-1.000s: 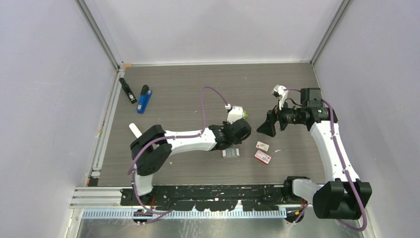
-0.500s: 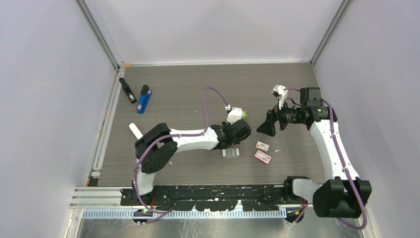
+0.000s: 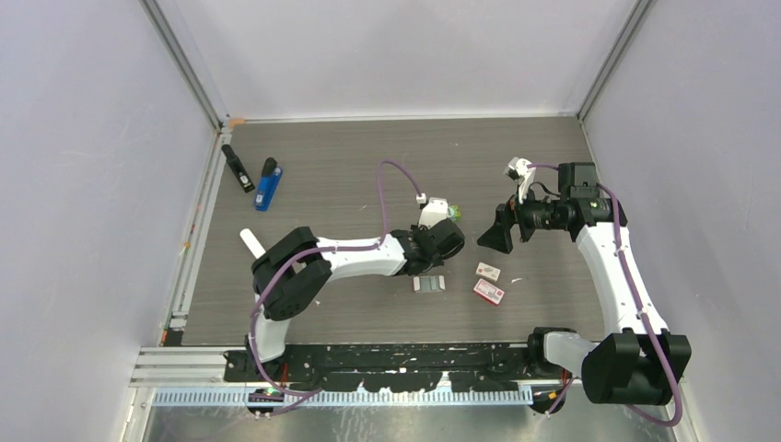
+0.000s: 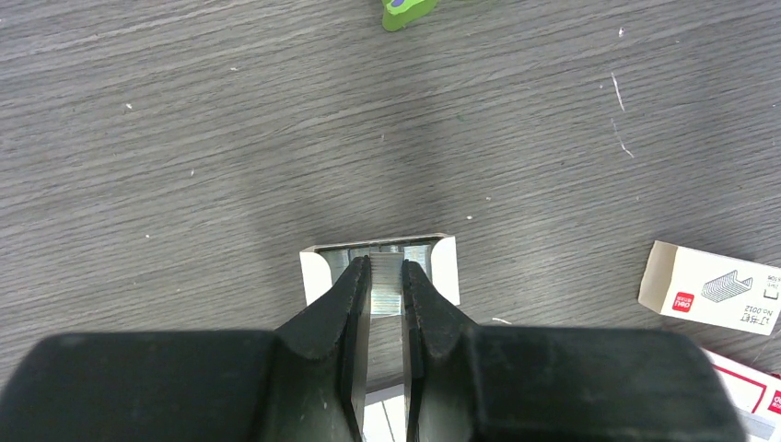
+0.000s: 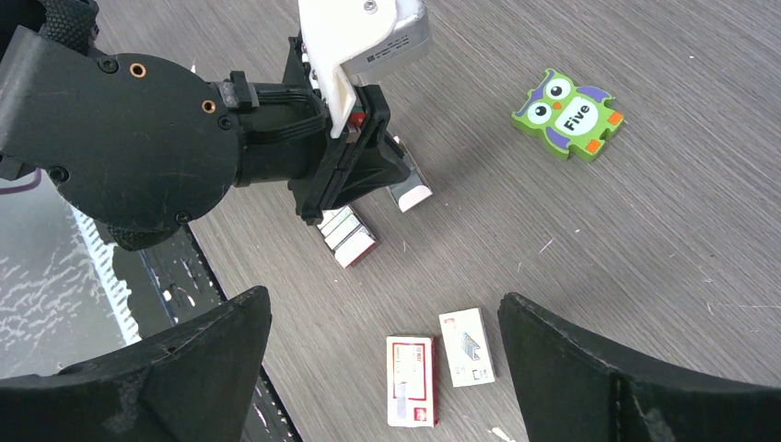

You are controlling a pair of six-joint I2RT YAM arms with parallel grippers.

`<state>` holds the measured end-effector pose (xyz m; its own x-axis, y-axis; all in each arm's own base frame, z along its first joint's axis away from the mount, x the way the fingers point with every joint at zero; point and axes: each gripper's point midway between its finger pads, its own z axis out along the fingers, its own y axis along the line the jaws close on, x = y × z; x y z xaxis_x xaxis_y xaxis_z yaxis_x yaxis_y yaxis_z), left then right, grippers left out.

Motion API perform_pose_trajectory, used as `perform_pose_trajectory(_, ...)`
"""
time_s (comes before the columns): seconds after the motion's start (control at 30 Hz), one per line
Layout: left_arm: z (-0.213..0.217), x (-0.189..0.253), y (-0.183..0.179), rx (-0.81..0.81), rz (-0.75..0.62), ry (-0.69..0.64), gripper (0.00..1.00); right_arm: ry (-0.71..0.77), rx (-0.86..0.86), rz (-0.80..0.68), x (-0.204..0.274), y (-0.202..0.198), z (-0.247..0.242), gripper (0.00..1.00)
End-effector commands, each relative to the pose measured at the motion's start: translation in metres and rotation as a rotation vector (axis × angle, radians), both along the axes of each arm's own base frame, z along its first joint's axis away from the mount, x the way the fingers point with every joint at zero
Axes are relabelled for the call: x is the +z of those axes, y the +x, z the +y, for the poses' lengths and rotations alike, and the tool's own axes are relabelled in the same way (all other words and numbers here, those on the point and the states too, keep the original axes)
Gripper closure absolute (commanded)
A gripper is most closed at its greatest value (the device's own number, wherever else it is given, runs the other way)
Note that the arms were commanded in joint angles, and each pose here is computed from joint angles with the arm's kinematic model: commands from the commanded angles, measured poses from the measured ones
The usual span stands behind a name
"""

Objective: Unload the staples from the stapler
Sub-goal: Place the staple in the staple box.

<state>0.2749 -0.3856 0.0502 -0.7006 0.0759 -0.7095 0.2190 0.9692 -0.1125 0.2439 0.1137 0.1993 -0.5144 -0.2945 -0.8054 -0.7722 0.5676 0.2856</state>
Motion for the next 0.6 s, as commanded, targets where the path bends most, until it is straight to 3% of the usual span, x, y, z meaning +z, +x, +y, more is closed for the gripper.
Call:
perform_pose_trajectory(0.0,-0.0031,0.0062,0.0069,0.008,-0.016,-0.009,0.91,0.027,0.194,-0.063,0.0104,-0.0287,0.0116,0.03)
perform_pose_trajectory(0.57,-0.0043,-0.0011,0.0055,0.008,0.001,-0.005,0.89,0.027,0.196,-0.061,0.0100,-0.0294,0.0116,0.03)
